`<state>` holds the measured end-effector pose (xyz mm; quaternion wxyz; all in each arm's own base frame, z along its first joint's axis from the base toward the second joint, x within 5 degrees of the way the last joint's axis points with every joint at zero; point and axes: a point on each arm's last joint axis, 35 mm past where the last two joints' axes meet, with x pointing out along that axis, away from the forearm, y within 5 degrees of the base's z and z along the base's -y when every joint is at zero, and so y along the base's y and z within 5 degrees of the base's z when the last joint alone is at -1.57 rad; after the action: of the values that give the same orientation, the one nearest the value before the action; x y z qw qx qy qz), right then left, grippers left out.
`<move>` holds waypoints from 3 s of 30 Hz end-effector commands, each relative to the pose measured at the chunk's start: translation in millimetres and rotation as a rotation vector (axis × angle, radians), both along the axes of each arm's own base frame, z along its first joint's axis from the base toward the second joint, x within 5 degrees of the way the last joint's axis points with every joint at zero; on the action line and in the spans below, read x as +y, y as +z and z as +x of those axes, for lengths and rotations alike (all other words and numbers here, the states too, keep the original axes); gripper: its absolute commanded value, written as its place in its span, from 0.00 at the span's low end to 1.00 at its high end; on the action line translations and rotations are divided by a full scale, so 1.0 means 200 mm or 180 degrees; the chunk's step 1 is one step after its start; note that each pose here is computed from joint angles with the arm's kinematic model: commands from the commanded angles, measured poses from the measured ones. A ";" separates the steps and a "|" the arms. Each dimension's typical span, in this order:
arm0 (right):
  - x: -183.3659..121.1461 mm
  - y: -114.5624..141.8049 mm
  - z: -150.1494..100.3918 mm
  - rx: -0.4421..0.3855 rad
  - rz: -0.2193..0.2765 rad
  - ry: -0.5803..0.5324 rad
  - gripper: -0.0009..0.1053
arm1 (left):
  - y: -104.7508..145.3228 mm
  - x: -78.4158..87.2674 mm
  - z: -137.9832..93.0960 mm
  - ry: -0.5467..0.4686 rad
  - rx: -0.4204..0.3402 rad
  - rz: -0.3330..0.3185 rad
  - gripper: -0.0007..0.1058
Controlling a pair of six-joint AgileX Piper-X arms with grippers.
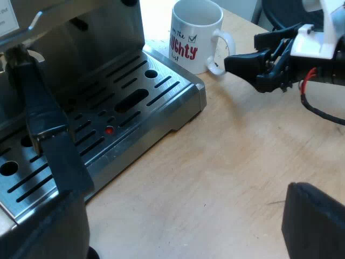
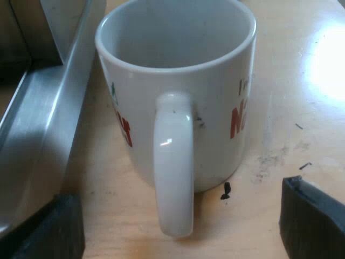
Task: Place mug into machine
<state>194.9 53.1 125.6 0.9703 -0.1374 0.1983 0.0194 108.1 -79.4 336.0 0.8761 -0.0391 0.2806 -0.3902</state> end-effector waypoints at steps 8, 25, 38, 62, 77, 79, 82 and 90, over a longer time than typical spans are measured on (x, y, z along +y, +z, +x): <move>0.06 -0.02 0.19 -0.0094 -0.0042 -0.0082 0.72 | 0.03 0.00 -0.01 -0.0029 -0.0056 -0.0060 0.85; 0.07 -0.03 0.23 -0.0072 -0.0047 -0.0076 0.18 | 0.02 0.00 -0.01 -0.0036 -0.0062 -0.0049 0.85; 0.06 0.02 0.21 -0.0172 -0.0013 -0.0077 0.01 | 0.06 -0.01 0.01 -0.0040 -0.0288 -0.0179 0.85; -0.02 0.44 -0.07 -0.0368 0.0063 -0.0051 0.01 | 0.06 -0.01 0.01 -0.0040 -0.0294 -0.0182 0.85; -0.07 0.61 -0.34 -0.0228 0.0323 0.0703 0.01 | 0.05 -0.01 0.01 -0.0040 -0.0273 -0.0170 0.85; -0.06 0.62 -0.35 -0.0251 0.0384 0.0848 0.01 | 0.05 -0.01 0.01 -0.0040 -0.0251 -0.0156 0.85; -0.05 0.66 -0.39 -0.0358 0.0548 0.1261 0.01 | 0.04 -0.01 0.01 -0.0040 -0.0186 -0.0116 0.85; -0.02 0.67 -0.41 -0.0312 0.0756 0.1889 0.01 | 0.03 -0.01 0.00 -0.0033 -0.0139 -0.0084 0.85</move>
<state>112.6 47.4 242.2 0.9399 -0.0741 0.1453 0.3000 110.0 -80.5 340.1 0.8806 -0.0404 0.2595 -0.3943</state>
